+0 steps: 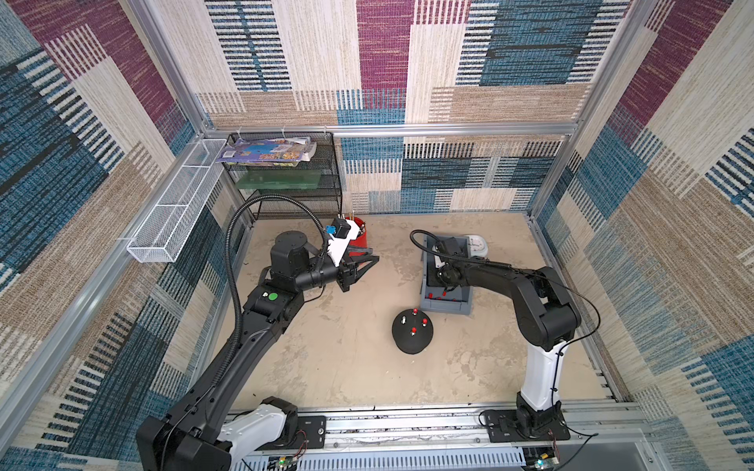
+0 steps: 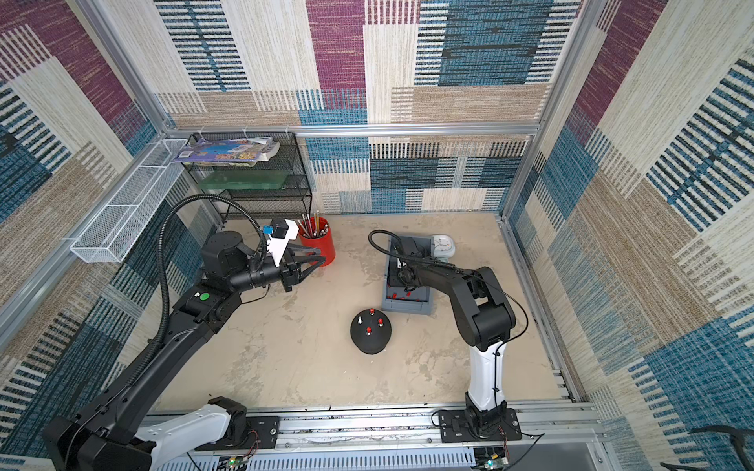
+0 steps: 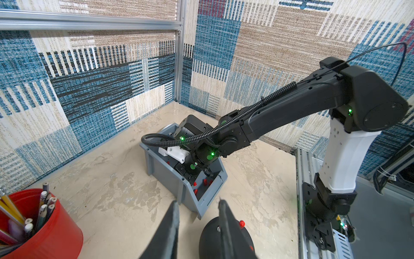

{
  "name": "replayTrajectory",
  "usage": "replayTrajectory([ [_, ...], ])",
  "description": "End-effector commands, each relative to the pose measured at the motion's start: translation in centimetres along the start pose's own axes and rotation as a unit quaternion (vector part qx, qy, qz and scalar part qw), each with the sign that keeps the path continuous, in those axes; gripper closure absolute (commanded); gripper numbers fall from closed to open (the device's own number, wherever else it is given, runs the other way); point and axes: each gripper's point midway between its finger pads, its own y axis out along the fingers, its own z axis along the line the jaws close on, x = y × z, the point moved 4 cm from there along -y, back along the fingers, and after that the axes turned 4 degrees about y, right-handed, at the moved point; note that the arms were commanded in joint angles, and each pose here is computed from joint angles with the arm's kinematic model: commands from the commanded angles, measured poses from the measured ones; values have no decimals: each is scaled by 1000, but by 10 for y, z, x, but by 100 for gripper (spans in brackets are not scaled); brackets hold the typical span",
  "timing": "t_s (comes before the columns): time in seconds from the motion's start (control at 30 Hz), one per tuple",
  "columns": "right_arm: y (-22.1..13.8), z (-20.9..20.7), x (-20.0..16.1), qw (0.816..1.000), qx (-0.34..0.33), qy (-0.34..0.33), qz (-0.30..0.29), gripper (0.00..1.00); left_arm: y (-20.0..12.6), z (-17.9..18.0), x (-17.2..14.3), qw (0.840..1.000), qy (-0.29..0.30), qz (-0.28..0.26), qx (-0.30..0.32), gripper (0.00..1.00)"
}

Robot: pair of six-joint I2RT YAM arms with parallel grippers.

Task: Cover the protruding screws with screw protection sleeves
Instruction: Pick up the screw protection sleeve from the storage box.

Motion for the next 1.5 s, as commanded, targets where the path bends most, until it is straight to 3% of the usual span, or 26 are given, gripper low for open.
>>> replayTrajectory([
  [0.0,-5,-3,-6,1000,-12,-4,14,91,0,-1,4,1000,1,-7,-3,70],
  [0.23,-31,2,9,1000,0,-2,-25,94,1,7,3,1000,-7,-7,22,70],
  [0.4,-84,23,29,993,68,-7,-97,94,12,20,6,997,-63,-19,39,70],
  [0.5,-131,44,39,977,142,-22,-156,93,19,23,16,994,-97,-30,37,70],
  [0.63,-207,77,43,931,262,-60,-247,92,29,10,27,992,-112,-58,1,71],
  [0.73,-272,106,36,871,354,-119,-318,92,39,-9,33,989,-114,-86,-39,72],
  [0.9,-363,143,3,761,451,-219,-412,93,50,-45,47,982,-90,-125,-114,74],
  [1.03,-402,155,-15,705,494,-248,-444,95,47,-68,60,975,-55,-147,-160,77],
  [1.17,-419,162,-26,677,519,-265,-450,95,39,-85,68,966,-29,-166,-198,80],
  [1.47,-435,165,-33,658,530,-268,-463,96,24,-110,73,952,15,-190,-241,84],
])
